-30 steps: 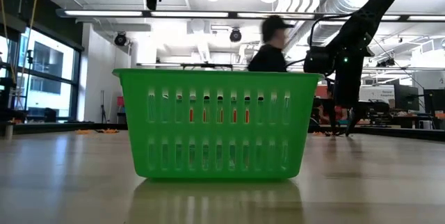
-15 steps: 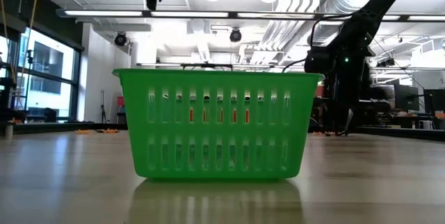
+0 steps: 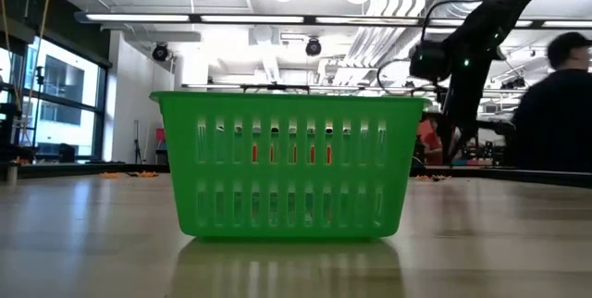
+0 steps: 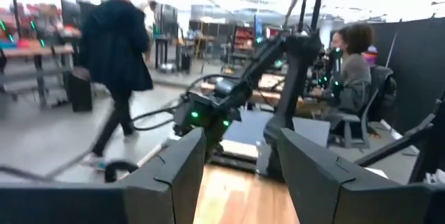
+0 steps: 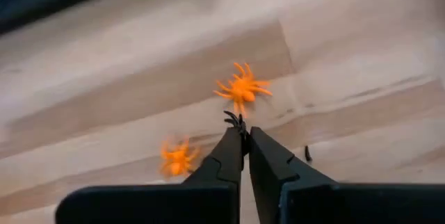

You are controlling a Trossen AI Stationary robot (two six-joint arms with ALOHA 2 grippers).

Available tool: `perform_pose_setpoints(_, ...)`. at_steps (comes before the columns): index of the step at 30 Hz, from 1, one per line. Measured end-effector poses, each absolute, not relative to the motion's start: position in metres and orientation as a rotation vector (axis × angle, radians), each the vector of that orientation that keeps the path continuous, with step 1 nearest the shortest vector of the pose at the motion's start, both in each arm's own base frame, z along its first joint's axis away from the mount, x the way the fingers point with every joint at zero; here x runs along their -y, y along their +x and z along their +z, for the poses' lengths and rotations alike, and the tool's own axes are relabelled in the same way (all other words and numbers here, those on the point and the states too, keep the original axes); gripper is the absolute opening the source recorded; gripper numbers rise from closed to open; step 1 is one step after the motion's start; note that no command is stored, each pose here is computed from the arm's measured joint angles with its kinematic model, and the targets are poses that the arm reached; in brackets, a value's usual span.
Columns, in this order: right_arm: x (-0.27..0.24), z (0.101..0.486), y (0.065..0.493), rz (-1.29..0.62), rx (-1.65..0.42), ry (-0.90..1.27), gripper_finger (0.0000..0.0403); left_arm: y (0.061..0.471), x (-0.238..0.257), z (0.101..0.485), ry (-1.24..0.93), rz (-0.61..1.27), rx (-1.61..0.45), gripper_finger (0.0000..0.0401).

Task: Sort Halloween decoration
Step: Put the black spider toy into the yellow bin

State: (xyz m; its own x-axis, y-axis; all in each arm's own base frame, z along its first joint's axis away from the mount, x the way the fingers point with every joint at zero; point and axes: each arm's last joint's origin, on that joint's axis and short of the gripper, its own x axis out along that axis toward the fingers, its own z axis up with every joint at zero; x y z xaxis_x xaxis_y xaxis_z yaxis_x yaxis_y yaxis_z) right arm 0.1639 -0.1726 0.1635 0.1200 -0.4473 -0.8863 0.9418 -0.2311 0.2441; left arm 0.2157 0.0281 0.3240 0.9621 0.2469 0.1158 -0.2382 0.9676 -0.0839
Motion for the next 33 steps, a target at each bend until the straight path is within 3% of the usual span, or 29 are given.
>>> perform_pose_setpoints(7,0.163,0.211,0.162,-1.201,-0.416,0.992,0.0003,0.193,-0.032,0.342,-0.055,0.297,0.222,0.0172)
perform_pose_setpoints(16,0.114,0.295,0.2,-0.389,-0.005,0.535,0.0001,0.192,-0.039,0.342,-0.199,0.29,0.246,0.0172)
perform_pose_setpoints(19,0.088,0.313,0.211,-0.215,0.1,0.342,0.0001,0.196,-0.039,0.339,-0.247,0.229,0.231,0.0172)
perform_pose_setpoints(27,0.038,0.334,0.24,-0.021,0.091,0.057,0.0001,0.219,-0.03,0.322,-0.184,0.149,0.123,0.0172)
perform_pose_setpoints(33,0.029,0.334,0.252,-0.052,0.035,-0.002,0.0001,0.226,-0.021,0.316,-0.044,0.121,0.084,0.0172)
